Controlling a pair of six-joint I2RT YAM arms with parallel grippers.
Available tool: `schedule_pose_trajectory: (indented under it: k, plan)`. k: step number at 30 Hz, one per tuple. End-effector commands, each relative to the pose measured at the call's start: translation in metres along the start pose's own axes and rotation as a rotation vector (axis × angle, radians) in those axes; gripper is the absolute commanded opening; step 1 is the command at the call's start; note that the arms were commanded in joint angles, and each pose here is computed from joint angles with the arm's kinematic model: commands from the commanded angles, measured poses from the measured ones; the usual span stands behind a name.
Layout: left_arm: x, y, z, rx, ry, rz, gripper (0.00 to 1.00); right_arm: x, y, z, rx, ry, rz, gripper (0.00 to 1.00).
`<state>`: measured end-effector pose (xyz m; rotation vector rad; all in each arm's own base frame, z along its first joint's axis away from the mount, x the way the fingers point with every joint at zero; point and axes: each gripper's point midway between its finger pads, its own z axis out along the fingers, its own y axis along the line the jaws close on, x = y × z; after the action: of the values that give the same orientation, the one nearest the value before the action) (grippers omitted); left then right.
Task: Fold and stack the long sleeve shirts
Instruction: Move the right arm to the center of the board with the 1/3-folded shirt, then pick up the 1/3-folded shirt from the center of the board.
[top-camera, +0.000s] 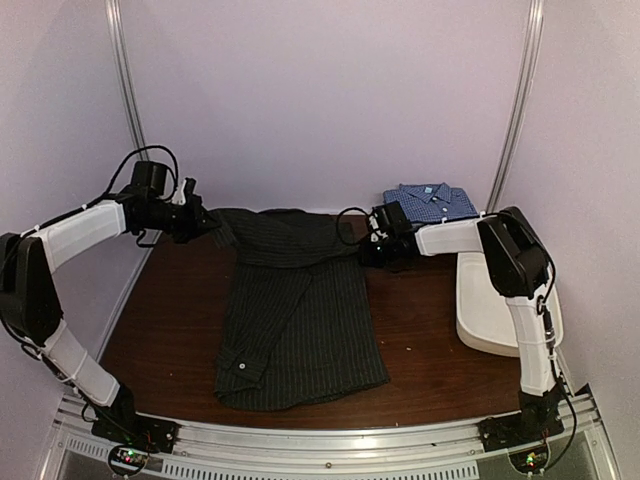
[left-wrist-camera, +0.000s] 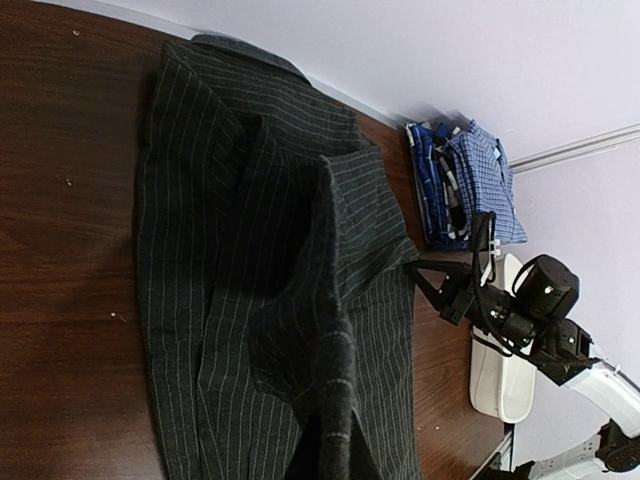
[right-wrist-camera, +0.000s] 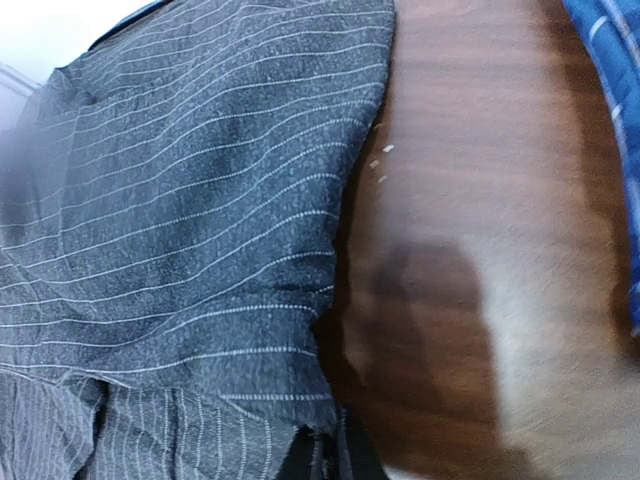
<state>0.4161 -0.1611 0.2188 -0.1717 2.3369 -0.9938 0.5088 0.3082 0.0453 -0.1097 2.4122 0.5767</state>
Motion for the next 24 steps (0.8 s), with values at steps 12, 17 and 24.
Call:
schedule_pose_trajectory:
  k: [12,17,24]
  plan:
    - [-0.035,-0.039,0.015,0.1,-0.043,0.09,0.0,0.037,0.008,-0.078,0.054,0.094,-0.048,0.42]
    - [-0.037,-0.044,0.014,0.115,-0.041,0.101,0.0,0.097,0.024,-0.129,0.063,0.149,-0.067,0.42]
    - [-0.038,-0.053,0.013,0.154,-0.029,0.112,0.0,0.165,0.034,-0.178,0.088,0.219,-0.043,0.4]
